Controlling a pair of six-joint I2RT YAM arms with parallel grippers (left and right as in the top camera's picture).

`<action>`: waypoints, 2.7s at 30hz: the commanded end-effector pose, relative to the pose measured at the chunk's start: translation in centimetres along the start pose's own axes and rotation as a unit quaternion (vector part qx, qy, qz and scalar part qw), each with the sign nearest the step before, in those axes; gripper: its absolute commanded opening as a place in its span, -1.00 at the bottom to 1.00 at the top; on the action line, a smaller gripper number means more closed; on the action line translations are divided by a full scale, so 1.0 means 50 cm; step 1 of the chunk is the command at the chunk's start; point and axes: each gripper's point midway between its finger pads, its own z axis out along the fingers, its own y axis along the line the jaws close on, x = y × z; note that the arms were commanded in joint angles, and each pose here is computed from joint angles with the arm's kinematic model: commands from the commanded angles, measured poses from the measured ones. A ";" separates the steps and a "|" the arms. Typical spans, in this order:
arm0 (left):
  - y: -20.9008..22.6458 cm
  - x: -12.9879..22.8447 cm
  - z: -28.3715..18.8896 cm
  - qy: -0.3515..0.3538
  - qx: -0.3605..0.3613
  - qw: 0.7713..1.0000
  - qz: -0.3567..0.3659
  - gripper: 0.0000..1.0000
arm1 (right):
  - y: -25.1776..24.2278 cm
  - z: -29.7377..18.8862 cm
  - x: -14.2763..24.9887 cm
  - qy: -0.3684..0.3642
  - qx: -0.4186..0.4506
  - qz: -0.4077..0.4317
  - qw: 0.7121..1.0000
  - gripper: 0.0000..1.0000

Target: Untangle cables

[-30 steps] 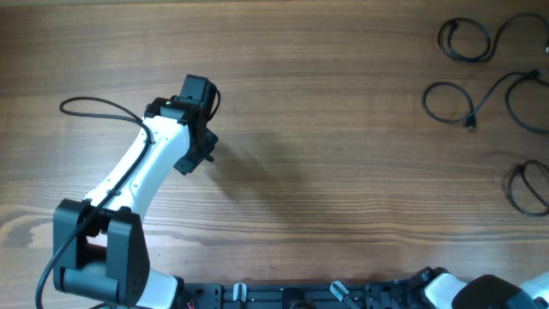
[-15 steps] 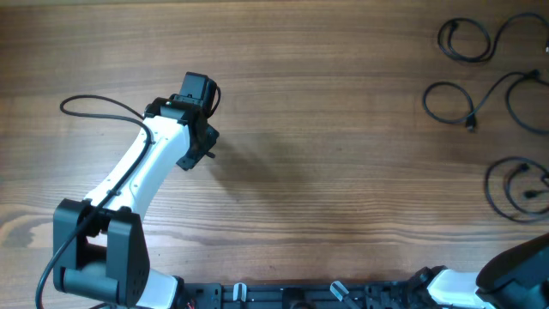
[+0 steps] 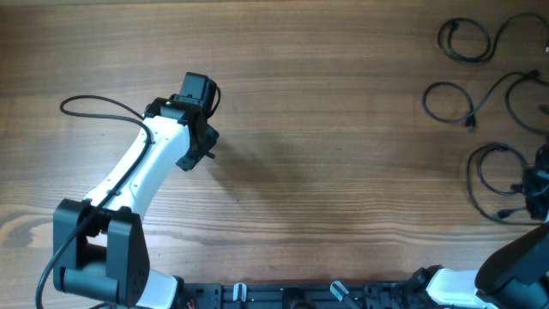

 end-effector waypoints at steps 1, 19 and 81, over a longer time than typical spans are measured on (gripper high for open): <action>0.007 0.003 0.009 0.002 -0.009 1.000 0.004 -0.22 | 0.014 0.005 -0.023 -0.032 -0.004 0.012 0.999 -0.91; 0.005 0.002 0.010 0.001 -0.007 1.000 0.003 -0.23 | 0.192 0.090 0.091 0.097 -0.123 -0.149 0.976 0.46; 0.004 0.008 0.010 0.010 -0.005 1.000 0.003 1.00 | -0.082 -0.577 0.515 0.172 -0.550 -0.661 0.482 1.00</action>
